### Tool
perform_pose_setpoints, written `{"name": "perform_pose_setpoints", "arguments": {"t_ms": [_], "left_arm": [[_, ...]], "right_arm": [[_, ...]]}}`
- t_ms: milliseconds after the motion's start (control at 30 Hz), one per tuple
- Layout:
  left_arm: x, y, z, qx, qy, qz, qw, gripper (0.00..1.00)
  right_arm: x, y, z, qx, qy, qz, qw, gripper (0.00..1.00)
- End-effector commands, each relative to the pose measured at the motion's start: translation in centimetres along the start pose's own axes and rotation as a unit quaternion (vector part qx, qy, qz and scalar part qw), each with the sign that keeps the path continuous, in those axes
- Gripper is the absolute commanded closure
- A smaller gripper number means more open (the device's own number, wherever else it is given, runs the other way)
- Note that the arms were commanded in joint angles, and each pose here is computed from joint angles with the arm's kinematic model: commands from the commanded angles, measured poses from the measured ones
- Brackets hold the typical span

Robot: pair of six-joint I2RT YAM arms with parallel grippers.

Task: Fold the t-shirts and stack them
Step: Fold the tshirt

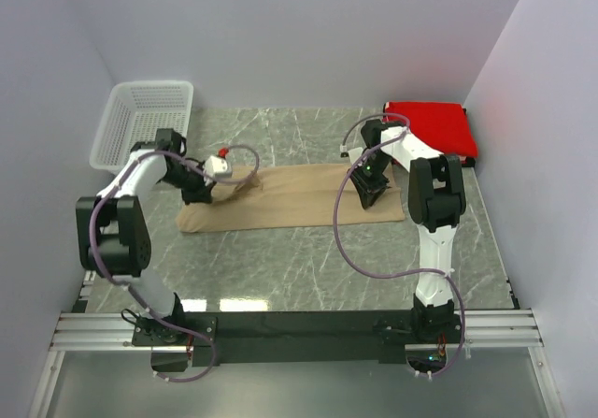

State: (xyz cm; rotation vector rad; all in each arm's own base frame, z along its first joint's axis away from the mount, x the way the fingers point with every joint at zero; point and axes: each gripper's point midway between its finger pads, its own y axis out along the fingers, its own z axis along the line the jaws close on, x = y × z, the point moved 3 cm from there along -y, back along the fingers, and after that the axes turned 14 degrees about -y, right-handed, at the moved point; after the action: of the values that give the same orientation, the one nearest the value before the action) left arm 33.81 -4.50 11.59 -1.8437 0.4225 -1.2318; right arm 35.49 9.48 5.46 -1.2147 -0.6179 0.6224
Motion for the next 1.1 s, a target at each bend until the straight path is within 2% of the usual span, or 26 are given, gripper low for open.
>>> {"name": "perform_pose_setpoints", "arguments": {"t_ms": [0, 133, 167, 233, 267, 300, 500, 633, 833, 900, 1067], "left_arm": [[-1.8, 0.0, -1.6, 0.013, 0.074, 0.025, 0.997, 0.99], [-3.1, 2.0, -2.6, 0.028, 0.095, 0.053, 0.994, 0.95], [-3.2, 2.3, -2.4, 0.037, 0.095, 0.057, 0.993, 0.79], [-3.1, 2.5, -2.6, 0.039, 0.069, 0.062, 0.995, 0.59], [-3.1, 2.4, -2.6, 0.038, 0.053, 0.062, 0.996, 0.58], [-2.3, 1.8, -2.2, 0.044, 0.033, 0.053, 0.997, 0.51], [0.7, -1.3, -1.6, 0.029, -0.035, -0.003, 0.999, 0.51], [2.4, -0.7, -0.8, 0.036, -0.085, -0.036, 0.995, 0.54], [1.6, 2.8, 0.7, 0.062, -0.175, -0.019, 0.982, 0.59], [0.3, 4.3, 0.9, 0.067, -0.209, 0.003, 0.976, 0.61], [-2.3, 5.7, 1.2, 0.089, -0.245, 0.041, 0.964, 0.65]], "right_arm": [[0.1, -2.1, 0.0, -0.023, -0.013, -0.024, 0.999, 0.65], [0.2, -1.9, -0.1, -0.026, -0.016, -0.024, 0.999, 0.65], [0.0, -1.9, -0.2, -0.026, -0.017, -0.021, 0.999, 0.65], [0.4, -2.2, -0.3, -0.030, -0.019, -0.026, 0.999, 0.66], [0.5, -2.4, -0.4, -0.031, -0.023, -0.030, 0.999, 0.66], [0.8, -2.7, -0.5, -0.034, -0.026, -0.035, 0.998, 0.66], [2.8, -4.3, -1.5, -0.051, -0.033, -0.066, 0.996, 0.66], [3.3, -3.3, -2.9, -0.064, -0.026, -0.060, 0.996, 0.67], [2.7, -0.9, -4.2, -0.072, -0.013, -0.023, 0.997, 0.69], [2.1, -0.1, -4.4, -0.071, -0.004, -0.009, 0.997, 0.70], [0.2, 1.2, -3.7, -0.058, 0.005, 0.031, 0.998, 0.74]]}}
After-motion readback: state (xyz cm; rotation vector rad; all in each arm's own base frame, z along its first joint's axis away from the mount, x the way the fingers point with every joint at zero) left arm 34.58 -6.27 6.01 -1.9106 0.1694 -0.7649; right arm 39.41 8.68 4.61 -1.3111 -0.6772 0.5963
